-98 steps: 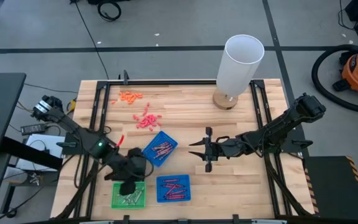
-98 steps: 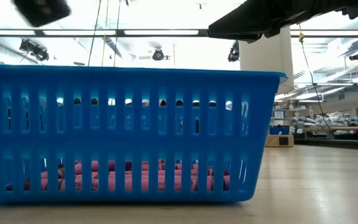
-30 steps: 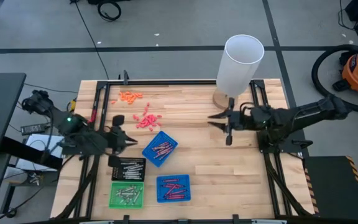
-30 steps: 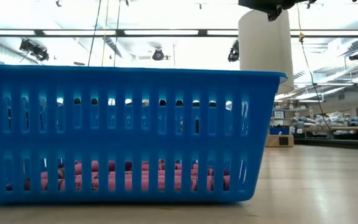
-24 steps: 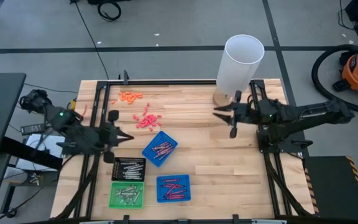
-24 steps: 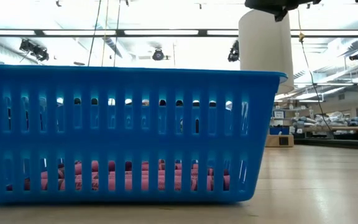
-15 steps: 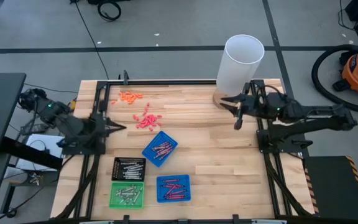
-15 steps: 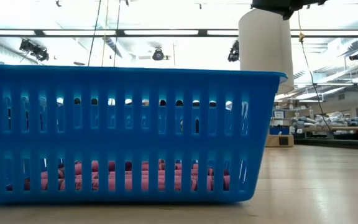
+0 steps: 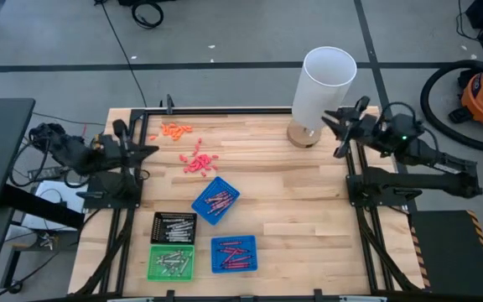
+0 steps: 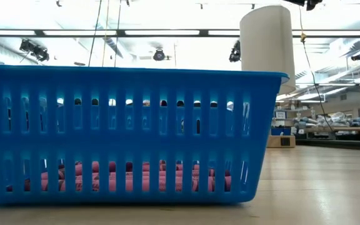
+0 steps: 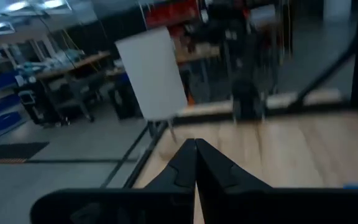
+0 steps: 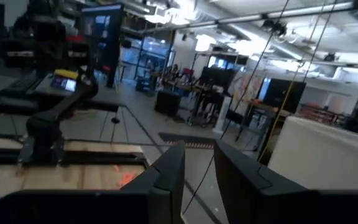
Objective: Sort crayons
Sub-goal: Return to Home Position
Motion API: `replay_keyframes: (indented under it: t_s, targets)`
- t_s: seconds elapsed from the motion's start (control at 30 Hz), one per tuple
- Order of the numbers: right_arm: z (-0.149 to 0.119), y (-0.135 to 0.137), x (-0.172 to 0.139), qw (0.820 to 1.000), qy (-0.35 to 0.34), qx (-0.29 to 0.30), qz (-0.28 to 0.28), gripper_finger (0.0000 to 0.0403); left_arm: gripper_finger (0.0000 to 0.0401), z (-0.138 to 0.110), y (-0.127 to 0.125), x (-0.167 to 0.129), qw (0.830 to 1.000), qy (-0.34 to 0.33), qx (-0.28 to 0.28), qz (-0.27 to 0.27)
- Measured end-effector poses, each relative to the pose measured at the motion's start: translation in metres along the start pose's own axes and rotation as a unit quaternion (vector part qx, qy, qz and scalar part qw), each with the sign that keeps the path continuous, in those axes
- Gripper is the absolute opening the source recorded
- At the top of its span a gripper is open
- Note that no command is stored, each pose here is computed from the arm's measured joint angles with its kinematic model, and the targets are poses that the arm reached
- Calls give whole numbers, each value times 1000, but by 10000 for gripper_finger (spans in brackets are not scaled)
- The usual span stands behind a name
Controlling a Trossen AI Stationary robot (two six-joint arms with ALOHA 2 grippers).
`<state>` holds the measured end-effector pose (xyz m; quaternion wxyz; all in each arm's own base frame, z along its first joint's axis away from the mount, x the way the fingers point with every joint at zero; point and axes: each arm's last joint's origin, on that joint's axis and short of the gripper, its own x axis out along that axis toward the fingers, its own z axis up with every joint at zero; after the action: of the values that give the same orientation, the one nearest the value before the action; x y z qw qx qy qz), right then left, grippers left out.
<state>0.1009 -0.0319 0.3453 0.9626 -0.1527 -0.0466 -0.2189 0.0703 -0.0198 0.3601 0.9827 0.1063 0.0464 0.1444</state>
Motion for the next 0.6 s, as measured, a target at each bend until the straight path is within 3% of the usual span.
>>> replay_keyframes:
  t_s: [0.23, 0.6]
  targets:
    - [1, -13, -11, 1000, -13, -10, -25, 95, 7, -23, 5, -4, 996, -65, -50, 32]
    - [30, -23, -59, 998, -60, 8, -32, 88, 7, -27, 22, -20, 987, -126, -97, 33]
